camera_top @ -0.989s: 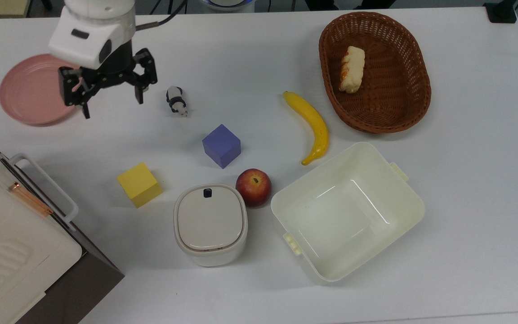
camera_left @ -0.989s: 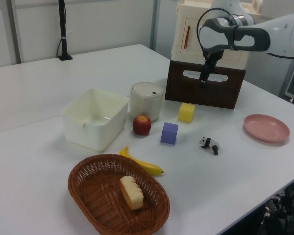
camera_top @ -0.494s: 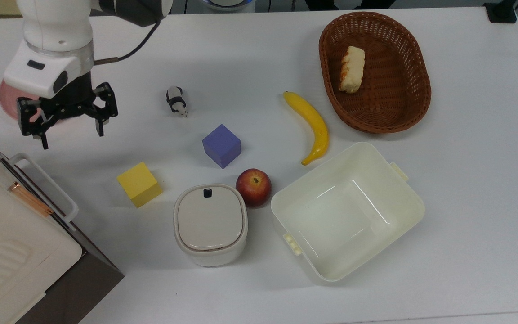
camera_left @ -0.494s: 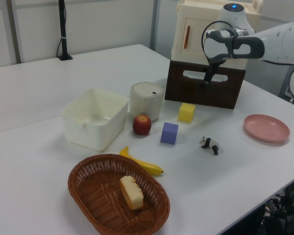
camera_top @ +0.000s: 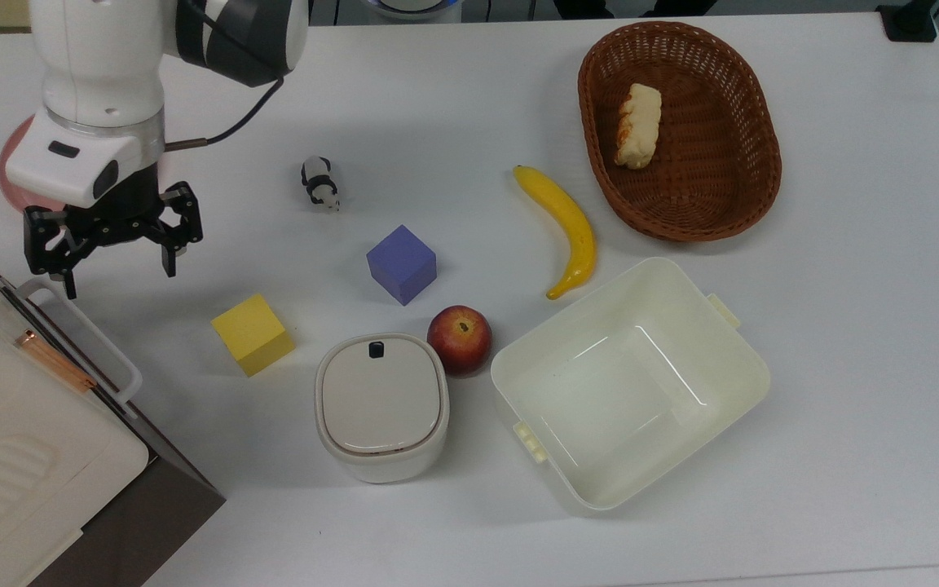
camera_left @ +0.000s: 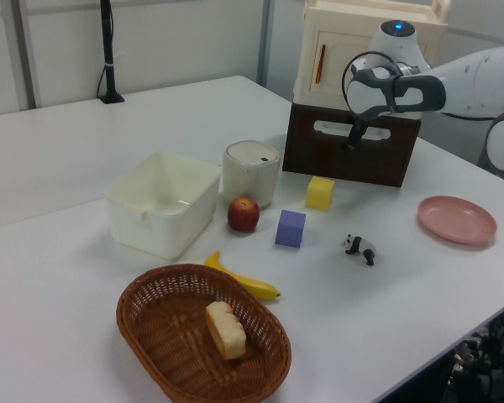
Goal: Slide the drawer open
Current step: 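Move the gripper toward the dark brown drawer's handle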
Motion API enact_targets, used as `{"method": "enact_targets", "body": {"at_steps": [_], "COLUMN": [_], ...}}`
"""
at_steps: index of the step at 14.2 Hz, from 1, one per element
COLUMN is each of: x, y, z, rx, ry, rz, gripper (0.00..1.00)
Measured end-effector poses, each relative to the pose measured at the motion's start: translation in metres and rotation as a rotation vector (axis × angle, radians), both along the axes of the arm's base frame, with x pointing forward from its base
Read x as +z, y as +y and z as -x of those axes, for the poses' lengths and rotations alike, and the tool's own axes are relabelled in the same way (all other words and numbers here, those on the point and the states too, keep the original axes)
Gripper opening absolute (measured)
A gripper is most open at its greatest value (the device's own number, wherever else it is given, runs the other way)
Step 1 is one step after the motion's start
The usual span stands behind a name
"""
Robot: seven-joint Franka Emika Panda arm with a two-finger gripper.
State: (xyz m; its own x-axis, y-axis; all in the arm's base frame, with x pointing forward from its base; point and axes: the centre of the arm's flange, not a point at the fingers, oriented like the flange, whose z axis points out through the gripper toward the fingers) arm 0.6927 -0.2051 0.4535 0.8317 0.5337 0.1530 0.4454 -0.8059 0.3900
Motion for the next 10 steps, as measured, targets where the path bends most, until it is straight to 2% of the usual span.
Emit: {"method": "enact_targets", "body": {"at_steps": [10], "x": [-0.006], "y": [-0.02], "z": [-0.011], "rx": [-0.015], "ry": [-0.033], "rz": [0.016], "gripper": [1.0]}}
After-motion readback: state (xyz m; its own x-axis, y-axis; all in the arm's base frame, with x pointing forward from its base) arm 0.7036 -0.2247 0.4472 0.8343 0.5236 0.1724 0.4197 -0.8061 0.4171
